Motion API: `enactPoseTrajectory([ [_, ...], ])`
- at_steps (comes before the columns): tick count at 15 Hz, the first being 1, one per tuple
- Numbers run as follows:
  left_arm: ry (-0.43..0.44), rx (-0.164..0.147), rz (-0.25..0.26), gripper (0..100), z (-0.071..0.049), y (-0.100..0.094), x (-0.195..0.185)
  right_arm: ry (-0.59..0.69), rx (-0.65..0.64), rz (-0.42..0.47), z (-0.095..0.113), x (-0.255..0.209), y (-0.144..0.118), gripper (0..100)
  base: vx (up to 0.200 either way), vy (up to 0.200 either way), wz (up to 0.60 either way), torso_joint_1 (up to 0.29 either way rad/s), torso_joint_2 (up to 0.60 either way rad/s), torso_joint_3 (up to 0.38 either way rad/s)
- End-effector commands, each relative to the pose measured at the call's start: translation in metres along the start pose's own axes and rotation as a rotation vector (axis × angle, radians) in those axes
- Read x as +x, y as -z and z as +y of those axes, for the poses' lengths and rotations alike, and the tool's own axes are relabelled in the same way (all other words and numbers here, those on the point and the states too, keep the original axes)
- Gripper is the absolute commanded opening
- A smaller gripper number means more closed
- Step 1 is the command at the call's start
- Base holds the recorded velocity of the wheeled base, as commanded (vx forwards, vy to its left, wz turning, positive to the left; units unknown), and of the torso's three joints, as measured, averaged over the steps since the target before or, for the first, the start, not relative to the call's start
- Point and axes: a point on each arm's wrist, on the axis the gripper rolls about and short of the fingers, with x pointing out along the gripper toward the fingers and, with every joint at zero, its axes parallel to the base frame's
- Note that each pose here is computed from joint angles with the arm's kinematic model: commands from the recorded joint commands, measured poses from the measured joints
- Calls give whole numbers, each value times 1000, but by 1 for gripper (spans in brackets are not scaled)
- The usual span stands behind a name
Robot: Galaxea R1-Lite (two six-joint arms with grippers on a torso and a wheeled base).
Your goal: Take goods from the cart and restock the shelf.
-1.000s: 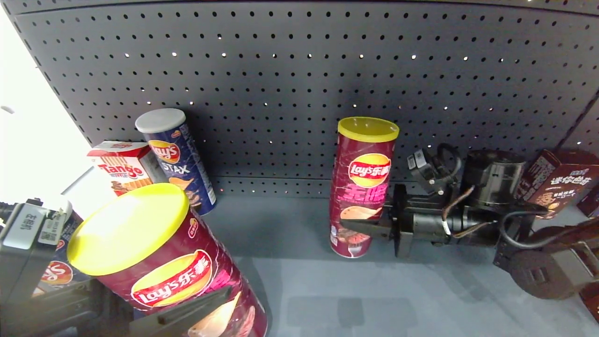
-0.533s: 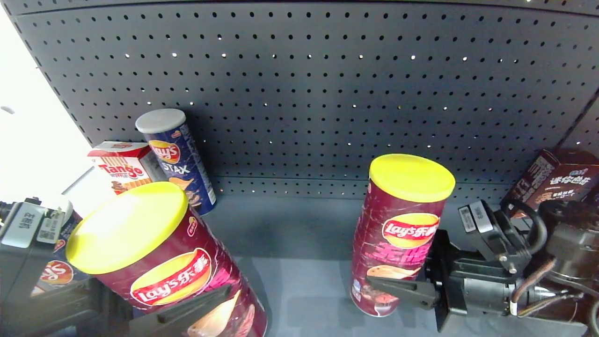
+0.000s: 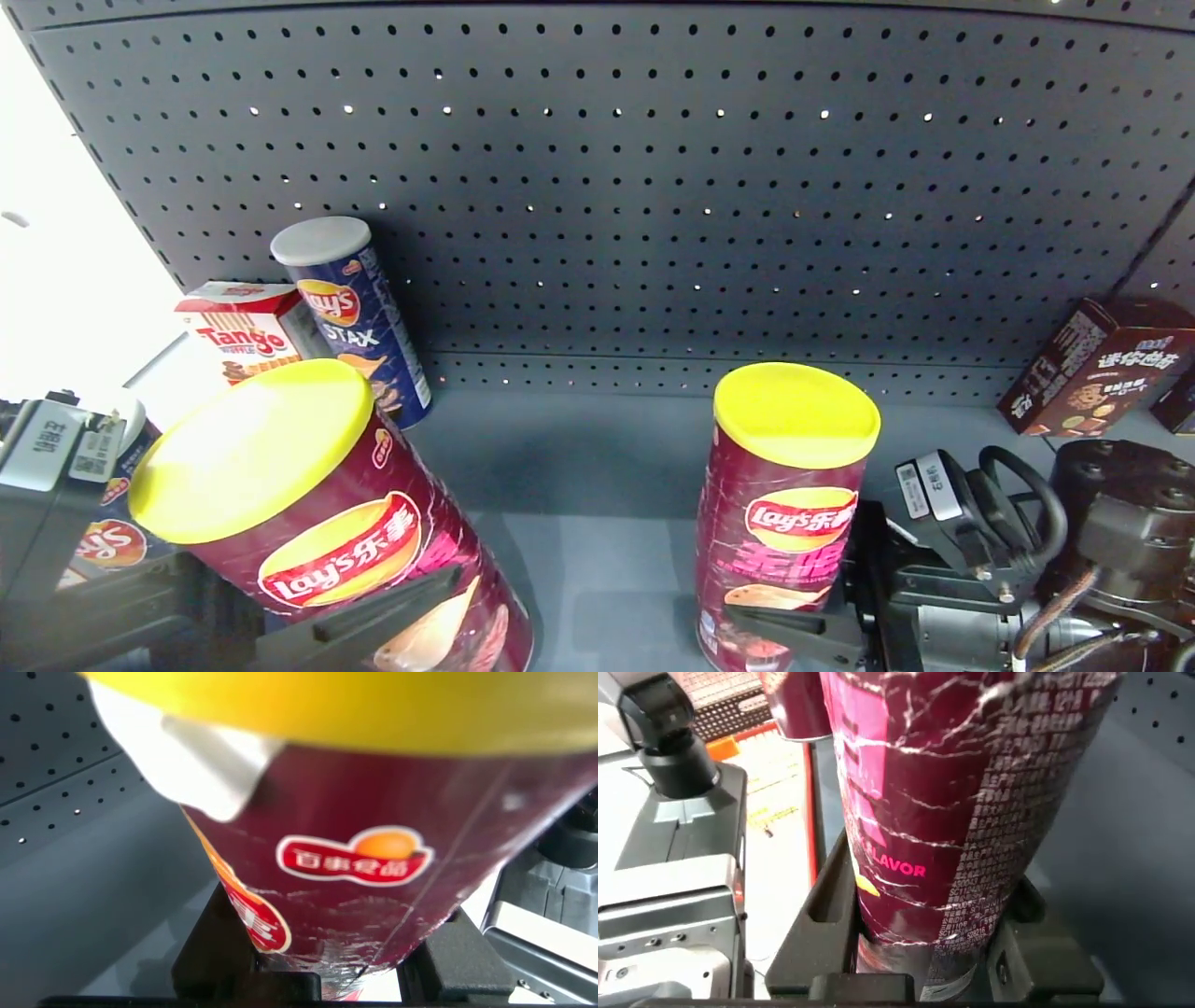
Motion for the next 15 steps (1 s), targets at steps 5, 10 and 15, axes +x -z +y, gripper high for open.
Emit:
enactPoseTrajectory([
  [5,0,1,-2,0,0,0,0,22,12,30,-9,14,10,0,0,0,0,0,0,0],
  [10,0,1,-2,0,-1,1,-2,40,14,47,-6,17,13,100,0,0,0,0,0,0],
  [15,0,4,-10,0,-2,0,-4,74,-24,31,3,-1,5,100,0,0,0,0,0,0],
])
